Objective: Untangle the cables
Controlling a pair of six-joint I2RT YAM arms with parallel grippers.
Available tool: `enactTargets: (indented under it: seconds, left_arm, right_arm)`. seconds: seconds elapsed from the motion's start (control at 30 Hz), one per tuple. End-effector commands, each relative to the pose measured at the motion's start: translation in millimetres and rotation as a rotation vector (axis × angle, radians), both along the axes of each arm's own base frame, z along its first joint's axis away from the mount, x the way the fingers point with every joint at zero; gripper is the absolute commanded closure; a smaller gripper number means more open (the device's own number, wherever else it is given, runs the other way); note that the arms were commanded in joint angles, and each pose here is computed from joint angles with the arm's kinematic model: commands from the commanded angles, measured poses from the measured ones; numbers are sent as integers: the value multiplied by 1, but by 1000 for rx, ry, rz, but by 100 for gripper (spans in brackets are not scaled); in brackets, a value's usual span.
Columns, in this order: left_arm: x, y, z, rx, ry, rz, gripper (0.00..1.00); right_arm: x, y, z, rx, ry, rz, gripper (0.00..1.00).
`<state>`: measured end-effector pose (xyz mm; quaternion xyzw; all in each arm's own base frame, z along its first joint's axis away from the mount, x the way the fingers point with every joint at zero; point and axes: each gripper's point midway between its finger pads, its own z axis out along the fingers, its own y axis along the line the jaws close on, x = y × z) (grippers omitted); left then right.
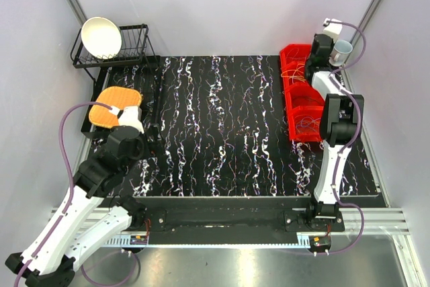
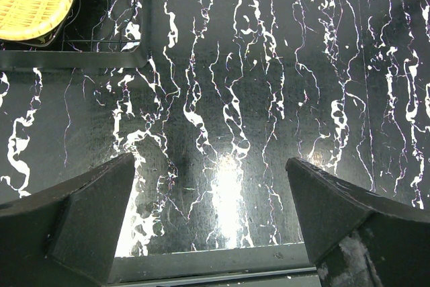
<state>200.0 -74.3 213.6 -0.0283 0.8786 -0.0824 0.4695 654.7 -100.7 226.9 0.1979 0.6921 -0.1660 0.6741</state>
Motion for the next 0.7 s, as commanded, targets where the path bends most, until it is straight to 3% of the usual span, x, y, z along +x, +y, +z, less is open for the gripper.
enactTargets:
  seconds: [0.0,0.23,0.67]
  left_arm:
    - [5,-4,11,-31,-55,-14,1]
    - [4,-5,14,-39,-66,-18,1]
    - [1,-4,19,-55,-90,-21,1]
  right_arm:
    - [-12,11,-5,-115,-24,31,100]
    - [-28,44,-29,-259,5,88,100]
    - [-47,55,-44,-131,83,98,100]
